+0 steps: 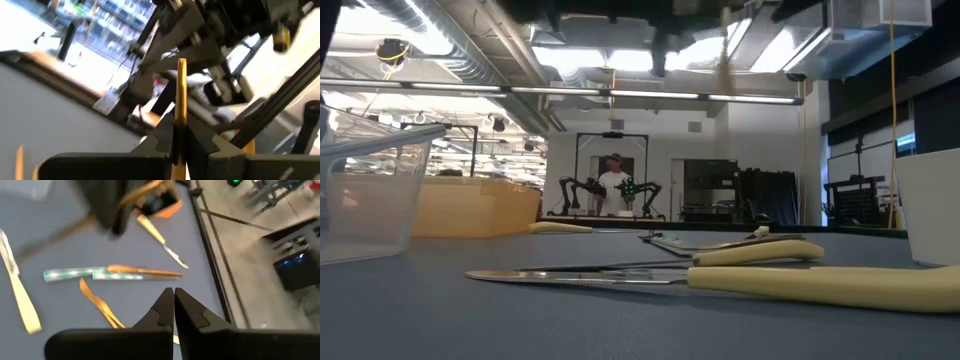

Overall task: Sort silverware by color (type)
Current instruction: Put the gold knife into the white bin

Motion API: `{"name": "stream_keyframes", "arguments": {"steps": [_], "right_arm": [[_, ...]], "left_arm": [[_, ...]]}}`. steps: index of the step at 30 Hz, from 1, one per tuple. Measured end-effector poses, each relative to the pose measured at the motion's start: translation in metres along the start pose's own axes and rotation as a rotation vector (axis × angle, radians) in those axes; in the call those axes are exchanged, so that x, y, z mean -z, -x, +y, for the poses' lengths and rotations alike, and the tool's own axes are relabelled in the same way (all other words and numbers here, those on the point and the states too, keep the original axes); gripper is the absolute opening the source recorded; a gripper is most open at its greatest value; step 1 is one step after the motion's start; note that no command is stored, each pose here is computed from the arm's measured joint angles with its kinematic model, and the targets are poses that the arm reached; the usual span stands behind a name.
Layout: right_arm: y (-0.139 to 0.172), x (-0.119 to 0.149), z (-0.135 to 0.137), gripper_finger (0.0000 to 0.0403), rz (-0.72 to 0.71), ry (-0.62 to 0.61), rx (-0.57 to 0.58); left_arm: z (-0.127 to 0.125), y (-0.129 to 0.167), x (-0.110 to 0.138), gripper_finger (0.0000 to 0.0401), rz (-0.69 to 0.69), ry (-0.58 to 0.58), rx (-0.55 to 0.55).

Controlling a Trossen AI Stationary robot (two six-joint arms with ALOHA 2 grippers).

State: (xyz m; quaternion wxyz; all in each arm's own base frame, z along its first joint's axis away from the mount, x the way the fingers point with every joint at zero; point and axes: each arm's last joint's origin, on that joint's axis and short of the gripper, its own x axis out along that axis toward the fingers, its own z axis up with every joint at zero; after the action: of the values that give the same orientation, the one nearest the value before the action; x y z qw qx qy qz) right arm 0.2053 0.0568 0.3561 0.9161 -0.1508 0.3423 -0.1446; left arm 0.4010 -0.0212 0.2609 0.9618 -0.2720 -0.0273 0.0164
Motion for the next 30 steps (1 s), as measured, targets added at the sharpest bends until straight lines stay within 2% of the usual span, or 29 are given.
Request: {"name": "stream_keyframes", "arguments": {"steps": [4,7,10,15,17,22,25,30], "right_arm": [[0.014,0.002,-0.011,0.0003,-0.053,-0.193,-0.013],[0.019,0.0,-0.014,0.0003,-0.092,-0.275,-0.026],[0.019,-0.005,-0.014,0.0003,-0.128,-0.328,-0.041],[0.015,-0.011,-0.009,0.0011,-0.154,-0.346,-0.073],[0.014,-0.012,-0.007,0.0029,-0.154,-0.347,-0.112],[0.006,-0.018,-0.006,0.0102,-0.157,-0.367,-0.193],[-0.001,-0.02,-0.005,0.0142,-0.149,-0.374,-0.206],[-0.01,-0.023,0.002,0.0182,-0.134,-0.306,-0.255]], "left_arm": [[0.009,-0.011,0.017,0.0018,-0.089,-0.062,0.049],[0.014,-0.016,0.026,0.0018,-0.125,-0.103,0.059],[0.017,-0.018,0.031,0.0018,-0.133,-0.139,0.06],[0.016,-0.018,0.032,0.0018,-0.135,-0.208,0.059],[0.014,-0.017,0.033,0.0018,-0.137,-0.242,0.061],[0.01,-0.017,0.035,0.0018,-0.139,-0.298,0.07],[0.008,-0.016,0.036,0.0018,-0.139,-0.328,0.073],[0.008,-0.016,0.036,0.0018,-0.137,-0.339,0.073]]}}
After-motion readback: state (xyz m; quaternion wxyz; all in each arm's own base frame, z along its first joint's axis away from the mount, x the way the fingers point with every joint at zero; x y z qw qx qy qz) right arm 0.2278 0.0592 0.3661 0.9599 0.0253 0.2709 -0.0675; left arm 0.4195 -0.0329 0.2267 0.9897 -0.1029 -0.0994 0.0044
